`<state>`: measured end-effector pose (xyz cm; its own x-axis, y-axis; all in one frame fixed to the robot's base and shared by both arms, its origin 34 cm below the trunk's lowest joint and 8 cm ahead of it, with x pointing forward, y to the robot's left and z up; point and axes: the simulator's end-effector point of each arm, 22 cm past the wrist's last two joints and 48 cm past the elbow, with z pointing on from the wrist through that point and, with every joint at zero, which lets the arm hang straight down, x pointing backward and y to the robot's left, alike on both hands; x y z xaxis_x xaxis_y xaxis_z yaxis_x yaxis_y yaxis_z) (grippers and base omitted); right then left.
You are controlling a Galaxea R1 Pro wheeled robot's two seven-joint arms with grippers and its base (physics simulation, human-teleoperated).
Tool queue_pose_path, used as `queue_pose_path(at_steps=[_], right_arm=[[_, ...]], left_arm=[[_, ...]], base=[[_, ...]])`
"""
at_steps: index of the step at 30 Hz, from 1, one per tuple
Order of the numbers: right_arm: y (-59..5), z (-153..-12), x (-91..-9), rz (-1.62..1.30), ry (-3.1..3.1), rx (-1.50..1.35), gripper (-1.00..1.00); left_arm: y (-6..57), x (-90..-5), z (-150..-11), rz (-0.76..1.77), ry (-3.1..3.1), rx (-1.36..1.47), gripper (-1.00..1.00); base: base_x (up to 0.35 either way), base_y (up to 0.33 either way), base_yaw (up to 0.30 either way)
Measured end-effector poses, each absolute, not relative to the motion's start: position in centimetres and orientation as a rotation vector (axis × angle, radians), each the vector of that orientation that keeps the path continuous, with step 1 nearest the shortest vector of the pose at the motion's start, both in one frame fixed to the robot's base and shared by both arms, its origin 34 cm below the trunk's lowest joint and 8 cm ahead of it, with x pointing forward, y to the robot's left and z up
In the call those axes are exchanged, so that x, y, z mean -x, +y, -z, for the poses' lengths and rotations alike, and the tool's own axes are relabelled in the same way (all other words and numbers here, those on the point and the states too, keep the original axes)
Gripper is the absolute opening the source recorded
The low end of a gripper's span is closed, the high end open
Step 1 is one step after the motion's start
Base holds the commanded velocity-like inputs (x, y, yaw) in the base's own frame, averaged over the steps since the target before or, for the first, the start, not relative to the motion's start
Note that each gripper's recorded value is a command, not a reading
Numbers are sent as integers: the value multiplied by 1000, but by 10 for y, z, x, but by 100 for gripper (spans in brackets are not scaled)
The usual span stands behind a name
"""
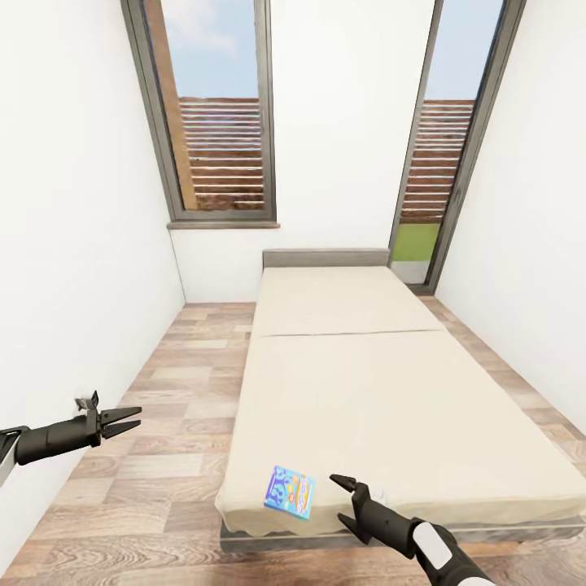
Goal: Put all the toys in the child's room - the three board games (two on the bed and one on the table), the two jigsaw puzzles on the table, and the tennis ball on the table - inside the toy box on the table in the child's room.
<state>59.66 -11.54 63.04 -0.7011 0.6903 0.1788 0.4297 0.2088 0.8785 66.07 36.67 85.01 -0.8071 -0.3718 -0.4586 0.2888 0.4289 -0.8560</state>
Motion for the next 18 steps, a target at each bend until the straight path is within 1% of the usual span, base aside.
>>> queue_pose_path(at_steps=[18], right_arm=[[-105, -601, -594, -1511, 2228, -1060, 100]], left_arm=[[367, -659, -819, 1410, 2077, 69, 100]], base=[[0, 0, 0]])
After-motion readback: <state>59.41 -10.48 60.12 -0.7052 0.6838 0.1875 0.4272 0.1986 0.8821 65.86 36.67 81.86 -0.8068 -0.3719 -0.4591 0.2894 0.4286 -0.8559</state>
